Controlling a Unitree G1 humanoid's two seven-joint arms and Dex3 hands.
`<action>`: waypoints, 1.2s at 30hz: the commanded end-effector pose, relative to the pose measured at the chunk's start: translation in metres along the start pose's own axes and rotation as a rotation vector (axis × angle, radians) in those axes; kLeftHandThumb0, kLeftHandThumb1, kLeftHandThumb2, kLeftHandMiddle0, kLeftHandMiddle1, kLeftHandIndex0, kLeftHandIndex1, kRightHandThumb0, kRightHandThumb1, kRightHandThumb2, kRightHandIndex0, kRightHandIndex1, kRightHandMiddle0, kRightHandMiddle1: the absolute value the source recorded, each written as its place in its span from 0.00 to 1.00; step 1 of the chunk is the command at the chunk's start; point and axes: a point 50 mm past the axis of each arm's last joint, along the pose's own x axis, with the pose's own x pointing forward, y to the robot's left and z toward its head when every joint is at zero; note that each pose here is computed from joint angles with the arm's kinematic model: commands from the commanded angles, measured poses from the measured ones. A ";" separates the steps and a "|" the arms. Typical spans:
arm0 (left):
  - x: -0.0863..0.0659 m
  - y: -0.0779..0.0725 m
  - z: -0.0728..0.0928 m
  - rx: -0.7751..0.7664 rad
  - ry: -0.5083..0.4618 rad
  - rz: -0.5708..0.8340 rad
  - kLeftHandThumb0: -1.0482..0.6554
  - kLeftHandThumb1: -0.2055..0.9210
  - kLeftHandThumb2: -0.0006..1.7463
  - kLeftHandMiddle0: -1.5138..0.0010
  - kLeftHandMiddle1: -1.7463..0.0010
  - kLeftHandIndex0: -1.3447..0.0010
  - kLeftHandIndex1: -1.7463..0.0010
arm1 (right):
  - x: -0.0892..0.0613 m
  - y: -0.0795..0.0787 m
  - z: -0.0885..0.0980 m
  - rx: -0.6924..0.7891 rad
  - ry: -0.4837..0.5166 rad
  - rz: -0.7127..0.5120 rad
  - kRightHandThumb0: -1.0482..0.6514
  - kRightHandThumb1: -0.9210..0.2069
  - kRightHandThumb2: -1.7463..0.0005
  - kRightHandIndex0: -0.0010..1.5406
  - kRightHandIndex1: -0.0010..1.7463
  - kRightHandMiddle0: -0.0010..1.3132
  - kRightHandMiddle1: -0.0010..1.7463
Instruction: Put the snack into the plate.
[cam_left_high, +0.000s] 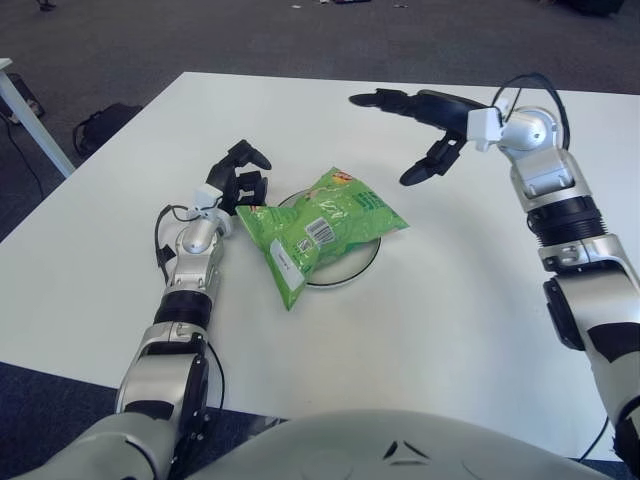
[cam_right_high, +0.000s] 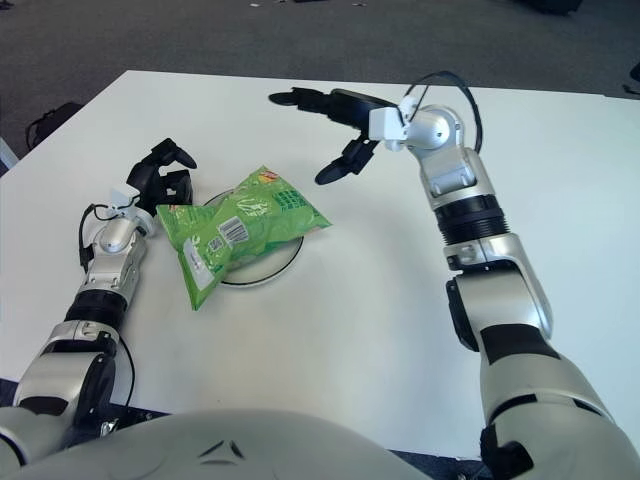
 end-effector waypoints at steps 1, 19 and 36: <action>-0.028 -0.007 -0.033 -0.042 0.135 -0.001 0.36 0.61 0.63 0.27 0.00 0.64 0.00 | -0.011 -0.013 -0.010 -0.053 0.090 -0.061 0.07 0.24 0.70 0.00 0.00 0.00 0.17; -0.028 -0.001 -0.037 -0.075 0.156 -0.019 0.37 0.63 0.62 0.30 0.00 0.65 0.00 | -0.039 0.007 -0.069 0.347 0.358 -0.438 0.24 0.26 0.59 0.13 0.29 0.00 0.62; -0.028 0.002 -0.041 -0.070 0.195 -0.003 0.37 0.63 0.62 0.30 0.00 0.65 0.00 | -0.061 0.044 -0.109 0.882 0.387 -0.652 0.59 0.42 0.40 0.39 0.76 0.35 1.00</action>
